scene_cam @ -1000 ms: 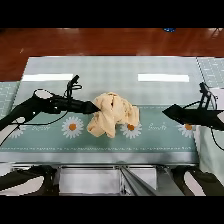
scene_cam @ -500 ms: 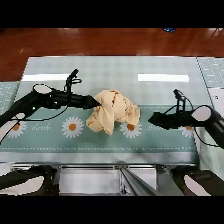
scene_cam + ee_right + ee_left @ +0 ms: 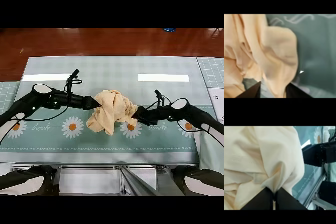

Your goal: Fold the shirts.

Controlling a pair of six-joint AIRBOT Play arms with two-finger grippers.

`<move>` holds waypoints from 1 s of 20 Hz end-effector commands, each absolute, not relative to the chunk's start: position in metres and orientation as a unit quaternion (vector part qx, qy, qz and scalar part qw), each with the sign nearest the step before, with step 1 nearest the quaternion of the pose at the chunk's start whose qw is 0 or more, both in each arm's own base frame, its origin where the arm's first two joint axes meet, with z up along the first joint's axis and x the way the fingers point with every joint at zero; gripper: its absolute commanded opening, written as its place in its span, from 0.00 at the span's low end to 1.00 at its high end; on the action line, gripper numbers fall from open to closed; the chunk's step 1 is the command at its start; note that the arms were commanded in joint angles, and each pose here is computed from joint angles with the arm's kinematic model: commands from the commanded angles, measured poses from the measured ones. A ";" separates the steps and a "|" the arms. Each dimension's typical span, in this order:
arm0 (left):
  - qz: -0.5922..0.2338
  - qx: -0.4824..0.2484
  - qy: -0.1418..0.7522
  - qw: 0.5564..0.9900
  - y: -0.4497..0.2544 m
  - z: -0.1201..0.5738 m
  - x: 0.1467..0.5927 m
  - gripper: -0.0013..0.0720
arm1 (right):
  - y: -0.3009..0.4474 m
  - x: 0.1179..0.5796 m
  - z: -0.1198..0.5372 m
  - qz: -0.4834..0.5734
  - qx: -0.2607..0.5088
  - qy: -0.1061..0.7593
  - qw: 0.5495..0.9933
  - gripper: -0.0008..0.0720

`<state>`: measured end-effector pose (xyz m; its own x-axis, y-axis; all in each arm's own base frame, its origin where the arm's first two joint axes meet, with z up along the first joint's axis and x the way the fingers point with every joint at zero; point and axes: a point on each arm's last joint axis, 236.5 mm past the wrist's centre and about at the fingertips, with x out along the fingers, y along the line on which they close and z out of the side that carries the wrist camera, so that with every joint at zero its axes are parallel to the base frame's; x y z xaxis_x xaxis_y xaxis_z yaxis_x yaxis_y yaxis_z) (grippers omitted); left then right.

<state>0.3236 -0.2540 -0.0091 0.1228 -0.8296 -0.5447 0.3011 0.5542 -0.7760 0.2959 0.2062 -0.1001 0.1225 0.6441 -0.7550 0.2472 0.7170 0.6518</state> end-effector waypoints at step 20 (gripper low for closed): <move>-0.301 -0.220 0.304 0.877 -0.067 0.330 0.401 0.05 | 0.050 0.358 0.458 0.119 0.047 0.126 0.984 0.04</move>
